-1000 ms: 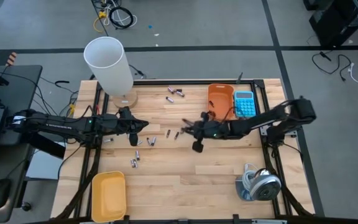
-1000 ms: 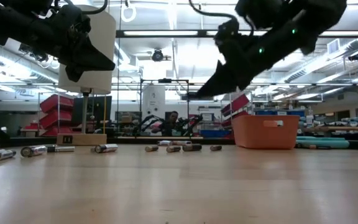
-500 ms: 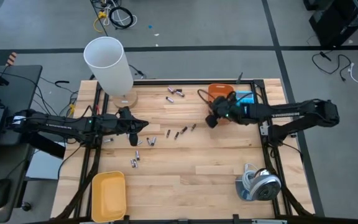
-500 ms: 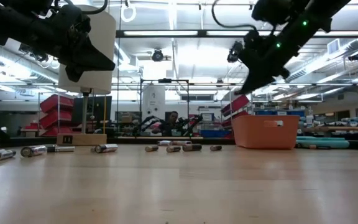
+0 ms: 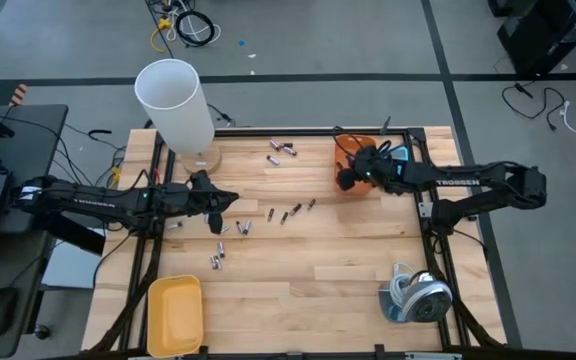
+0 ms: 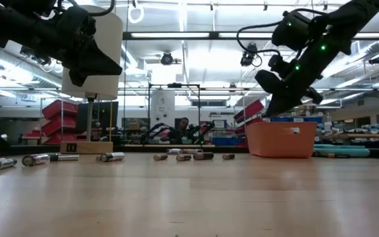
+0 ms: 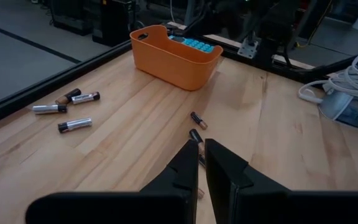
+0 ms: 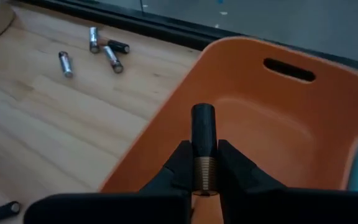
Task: Sort batteries
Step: Put the black battery into the orange bin
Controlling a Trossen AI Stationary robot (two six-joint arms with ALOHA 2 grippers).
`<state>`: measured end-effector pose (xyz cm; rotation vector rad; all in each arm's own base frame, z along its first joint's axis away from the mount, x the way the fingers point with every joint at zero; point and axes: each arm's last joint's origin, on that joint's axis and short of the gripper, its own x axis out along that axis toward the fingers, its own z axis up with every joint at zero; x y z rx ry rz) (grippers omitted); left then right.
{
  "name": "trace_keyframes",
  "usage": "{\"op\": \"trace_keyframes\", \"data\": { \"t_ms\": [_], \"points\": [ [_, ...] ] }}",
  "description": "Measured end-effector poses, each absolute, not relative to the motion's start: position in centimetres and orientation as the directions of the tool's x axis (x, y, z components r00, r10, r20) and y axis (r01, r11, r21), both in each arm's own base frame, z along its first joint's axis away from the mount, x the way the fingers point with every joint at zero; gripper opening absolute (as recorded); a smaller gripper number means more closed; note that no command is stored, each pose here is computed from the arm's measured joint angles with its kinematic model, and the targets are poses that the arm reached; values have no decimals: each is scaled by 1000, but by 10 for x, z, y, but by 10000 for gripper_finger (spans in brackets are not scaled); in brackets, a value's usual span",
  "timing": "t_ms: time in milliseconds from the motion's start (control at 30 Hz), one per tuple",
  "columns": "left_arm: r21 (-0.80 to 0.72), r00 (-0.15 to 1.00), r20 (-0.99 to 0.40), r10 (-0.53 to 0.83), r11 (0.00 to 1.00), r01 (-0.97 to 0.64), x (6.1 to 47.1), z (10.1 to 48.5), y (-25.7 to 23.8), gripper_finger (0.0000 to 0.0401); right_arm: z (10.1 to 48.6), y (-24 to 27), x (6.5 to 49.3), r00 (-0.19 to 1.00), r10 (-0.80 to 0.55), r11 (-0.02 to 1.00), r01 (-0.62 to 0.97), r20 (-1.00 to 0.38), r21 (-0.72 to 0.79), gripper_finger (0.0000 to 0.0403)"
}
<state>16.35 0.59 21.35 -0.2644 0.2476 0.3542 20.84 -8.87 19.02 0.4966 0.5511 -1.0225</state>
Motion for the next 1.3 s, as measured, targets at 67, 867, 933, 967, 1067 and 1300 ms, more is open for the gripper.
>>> {"op": "trace_keyframes", "data": {
  "t_ms": [67,867,933,967,1067,1300],
  "points": [
    [-208,908,-283,309,904,-373,164,213,6,30,187,-88,207,411,-652,428,893,-637,138,35],
    [-201,903,-281,325,900,-387,163,214,6,30,171,-94,194,328,-680,349,931,-656,104,48],
    [-201,903,-281,325,900,-387,163,214,6,30,171,-94,194,328,-680,349,931,-656,103,48],
    [-201,903,-281,325,900,-387,163,214,6,30,171,-94,194,328,-680,349,931,-656,103,48],
    [-201,903,-282,325,900,-387,163,213,6,30,171,-94,194,328,-680,349,931,-656,103,48],
    [-200,902,-282,325,900,-387,163,213,6,30,171,-94,194,327,-680,349,931,-656,103,49]
  ]
}}
